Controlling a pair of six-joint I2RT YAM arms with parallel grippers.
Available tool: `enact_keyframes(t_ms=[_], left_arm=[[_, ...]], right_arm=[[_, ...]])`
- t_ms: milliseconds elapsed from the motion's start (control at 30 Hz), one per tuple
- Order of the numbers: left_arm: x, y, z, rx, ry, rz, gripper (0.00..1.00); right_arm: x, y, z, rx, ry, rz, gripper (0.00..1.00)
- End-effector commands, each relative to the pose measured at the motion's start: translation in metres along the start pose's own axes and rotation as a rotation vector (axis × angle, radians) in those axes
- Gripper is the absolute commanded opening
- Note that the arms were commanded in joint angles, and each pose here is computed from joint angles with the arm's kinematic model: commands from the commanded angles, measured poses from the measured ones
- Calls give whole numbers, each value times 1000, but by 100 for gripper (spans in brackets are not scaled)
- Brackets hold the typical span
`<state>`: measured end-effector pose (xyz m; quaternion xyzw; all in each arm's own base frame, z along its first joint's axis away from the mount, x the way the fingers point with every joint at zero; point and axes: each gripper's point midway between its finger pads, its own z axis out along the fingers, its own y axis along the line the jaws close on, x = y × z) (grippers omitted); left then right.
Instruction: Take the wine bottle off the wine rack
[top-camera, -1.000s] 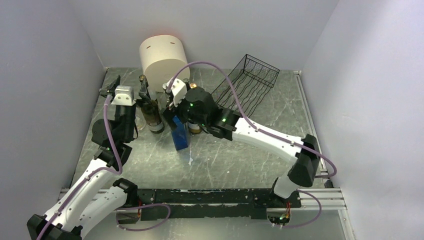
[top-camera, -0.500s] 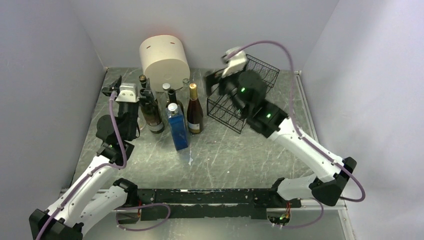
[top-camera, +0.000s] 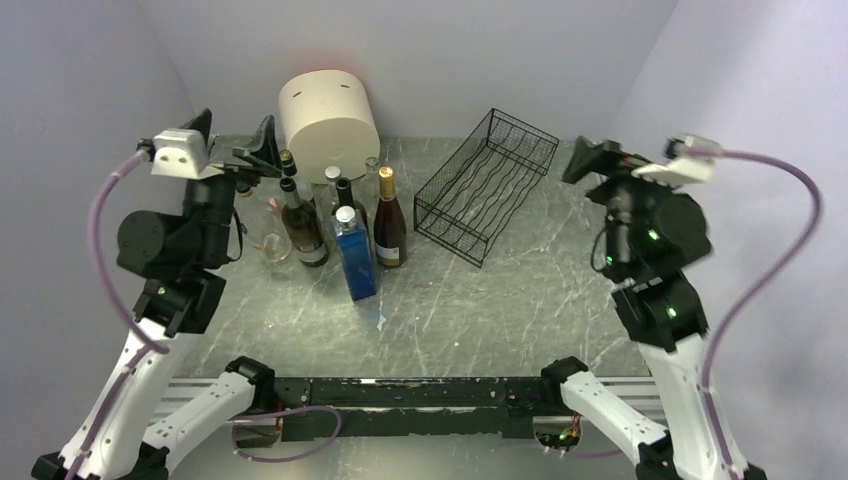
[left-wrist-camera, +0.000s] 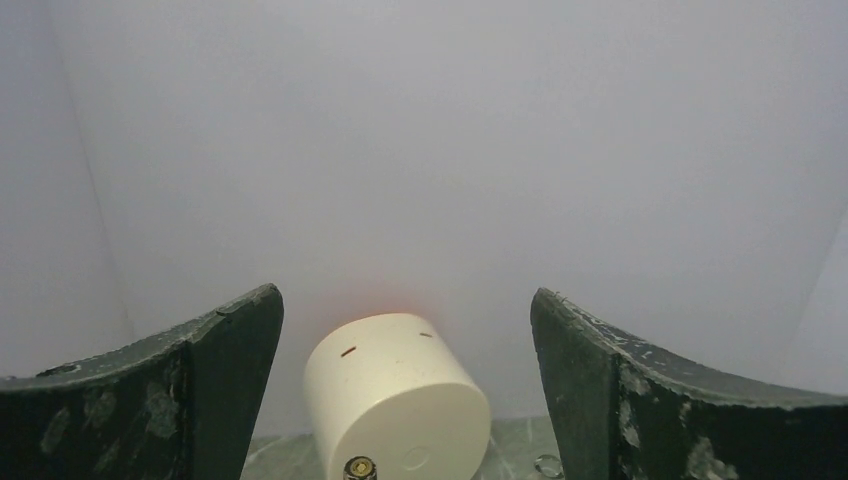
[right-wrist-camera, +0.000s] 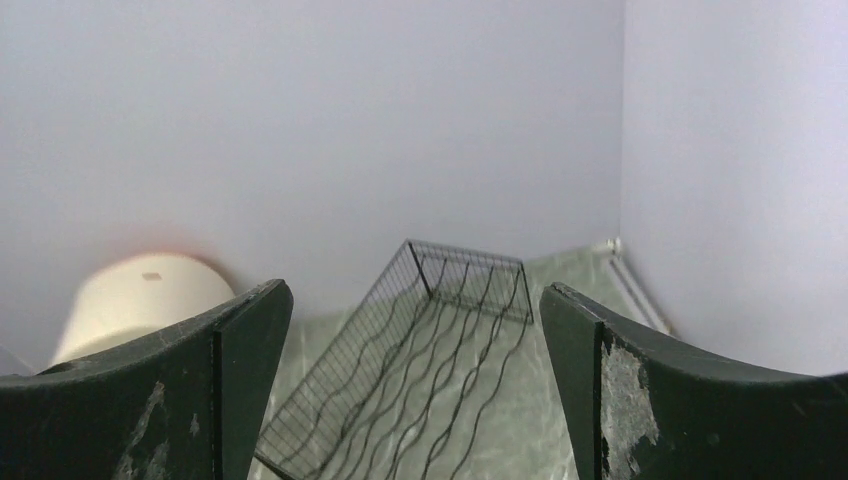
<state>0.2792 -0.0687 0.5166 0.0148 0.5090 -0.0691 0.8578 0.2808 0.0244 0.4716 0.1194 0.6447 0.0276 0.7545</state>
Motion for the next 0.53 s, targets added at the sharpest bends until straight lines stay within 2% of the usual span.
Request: enact_keyframes(t_ms=[0,167,367,433,500], left_arm=[[-15,-9,-11,69,5,-52,97],[-36,0,-21,53,-57,-15,94],[-37,10,-29,13,-59,7,93],[-36,8,-30,26,-51,10,93],[-33,5,-30,44,-33,18,92]], right_arm=[[-24,-15,-23,6,-44,-29,100],[-42,-24,-37,15,-109,-18,100],[-49,-21,-42,-7,-113,15,100],[-51,-19,-51,-60,-178,9,100],[-53,-24,-54,-39,-174,22,100]])
